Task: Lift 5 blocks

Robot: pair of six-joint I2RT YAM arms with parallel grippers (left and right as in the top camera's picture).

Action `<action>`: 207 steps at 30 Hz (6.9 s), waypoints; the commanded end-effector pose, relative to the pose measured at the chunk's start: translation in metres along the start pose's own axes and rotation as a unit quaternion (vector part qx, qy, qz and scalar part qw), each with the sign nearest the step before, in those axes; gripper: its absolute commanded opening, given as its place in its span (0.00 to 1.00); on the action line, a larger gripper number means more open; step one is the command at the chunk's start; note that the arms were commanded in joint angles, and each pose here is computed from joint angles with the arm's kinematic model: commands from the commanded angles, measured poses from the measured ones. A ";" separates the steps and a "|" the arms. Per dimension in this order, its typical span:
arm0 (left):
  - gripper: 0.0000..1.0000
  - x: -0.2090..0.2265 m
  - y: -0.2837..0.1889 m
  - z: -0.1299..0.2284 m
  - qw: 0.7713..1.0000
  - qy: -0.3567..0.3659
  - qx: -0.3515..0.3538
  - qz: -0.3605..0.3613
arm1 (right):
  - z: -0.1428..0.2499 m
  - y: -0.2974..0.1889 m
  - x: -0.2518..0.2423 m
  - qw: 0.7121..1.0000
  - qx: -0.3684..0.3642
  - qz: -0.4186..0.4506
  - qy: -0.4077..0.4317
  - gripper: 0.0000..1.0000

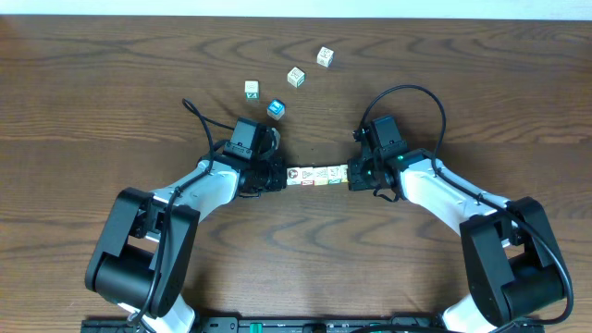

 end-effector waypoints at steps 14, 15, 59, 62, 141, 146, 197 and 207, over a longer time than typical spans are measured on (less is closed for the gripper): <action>0.07 -0.016 0.008 0.011 0.999 0.033 0.021 0.019 | 0.003 0.001 0.032 0.997 0.004 -0.065 -0.033 0.01; 0.07 -0.016 0.008 0.011 0.999 0.033 0.020 0.018 | 0.003 0.001 0.030 0.998 0.005 -0.055 -0.033 0.01; 0.32 0.018 0.004 0.010 0.991 0.017 -0.020 -0.131 | 0.015 0.000 0.004 0.995 0.039 0.077 -0.043 0.33; 0.32 0.018 0.004 0.011 0.991 0.016 -0.017 -0.133 | 0.015 0.000 0.004 0.995 0.039 0.077 -0.043 0.32; 0.76 0.000 -0.405 0.124 0.766 0.139 -0.621 -0.096 | -0.057 -0.050 -0.148 0.941 -0.216 0.253 0.064 0.99; 0.76 0.007 -0.394 0.127 0.785 0.142 -0.592 -0.118 | -0.032 -0.038 -0.144 0.958 -0.136 0.243 0.068 0.99; 0.77 0.111 -0.176 0.086 0.799 0.198 -0.564 -0.065 | -0.012 -0.033 -0.141 0.967 -0.073 0.234 0.070 0.99; 0.77 0.111 -0.176 0.086 0.799 0.198 -0.564 -0.065 | -0.015 -0.050 -0.131 0.968 -0.086 0.225 0.065 0.99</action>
Point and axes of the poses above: each gripper's point midway between its finger pads, its own y axis out along the fingers, its own x axis along the line the jaws close on, z = x × y, the point moved 8 cm from there along -y, back along the fingers, and after that the axes turned 14 degrees about -y, right-handed, at the moved point
